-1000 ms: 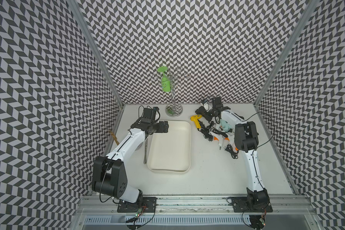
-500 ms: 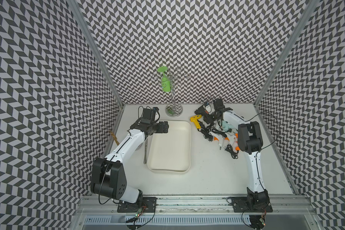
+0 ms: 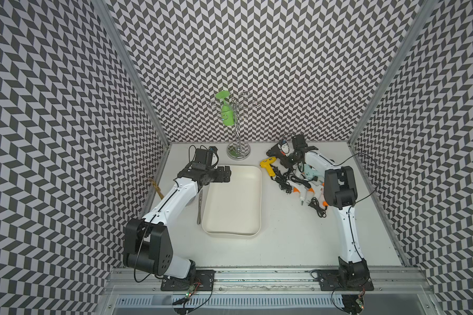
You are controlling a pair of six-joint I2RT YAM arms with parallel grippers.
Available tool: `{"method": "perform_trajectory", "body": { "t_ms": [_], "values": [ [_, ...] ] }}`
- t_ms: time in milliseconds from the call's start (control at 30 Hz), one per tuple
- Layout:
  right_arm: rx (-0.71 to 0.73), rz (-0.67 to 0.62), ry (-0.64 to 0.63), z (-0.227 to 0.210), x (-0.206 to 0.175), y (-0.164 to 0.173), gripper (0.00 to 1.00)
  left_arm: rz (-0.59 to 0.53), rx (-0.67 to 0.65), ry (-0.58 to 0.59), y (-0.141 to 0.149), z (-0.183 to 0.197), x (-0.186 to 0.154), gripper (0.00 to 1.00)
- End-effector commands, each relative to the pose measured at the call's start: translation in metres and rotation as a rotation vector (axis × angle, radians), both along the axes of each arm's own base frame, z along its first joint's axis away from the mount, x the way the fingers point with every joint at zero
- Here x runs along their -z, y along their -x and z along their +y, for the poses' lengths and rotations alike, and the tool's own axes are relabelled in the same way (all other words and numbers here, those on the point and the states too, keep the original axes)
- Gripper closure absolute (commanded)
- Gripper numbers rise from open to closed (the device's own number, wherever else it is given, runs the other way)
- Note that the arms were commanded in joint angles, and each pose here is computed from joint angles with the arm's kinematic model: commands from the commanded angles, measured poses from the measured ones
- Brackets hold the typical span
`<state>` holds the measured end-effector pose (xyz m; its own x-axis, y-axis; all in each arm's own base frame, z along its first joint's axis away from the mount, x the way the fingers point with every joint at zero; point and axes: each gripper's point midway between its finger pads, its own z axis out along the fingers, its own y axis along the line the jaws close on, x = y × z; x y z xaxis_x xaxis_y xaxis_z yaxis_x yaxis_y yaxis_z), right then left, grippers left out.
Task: Put the hot melt glue gun into the storage box
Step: Pick up the hot melt adhesive gun from the center of the board.
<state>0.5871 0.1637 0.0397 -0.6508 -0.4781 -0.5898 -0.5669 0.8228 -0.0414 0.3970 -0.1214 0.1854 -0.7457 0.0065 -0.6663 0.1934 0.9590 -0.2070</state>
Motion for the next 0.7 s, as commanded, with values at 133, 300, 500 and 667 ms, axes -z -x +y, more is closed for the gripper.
{"method": "perform_trajectory", "body": {
  "t_ms": [133,300,500,667],
  "values": [
    [-0.044,0.001,-0.014,0.019,-0.007,0.014,0.71,-0.046,0.003,0.022,-0.002,-0.001,-0.014,0.05],
    [-0.046,-0.122,-0.051,0.032,-0.054,0.022,0.79,-0.137,0.028,0.102,-0.009,-0.013,-0.036,0.05],
    [-0.024,-0.228,-0.109,0.031,-0.113,0.026,0.88,-0.21,0.057,0.177,-0.014,-0.023,-0.055,0.05],
    [-0.003,-0.27,-0.188,0.033,-0.161,0.038,0.89,-0.33,0.104,0.197,-0.017,-0.033,-0.07,0.01]
  ]
}}
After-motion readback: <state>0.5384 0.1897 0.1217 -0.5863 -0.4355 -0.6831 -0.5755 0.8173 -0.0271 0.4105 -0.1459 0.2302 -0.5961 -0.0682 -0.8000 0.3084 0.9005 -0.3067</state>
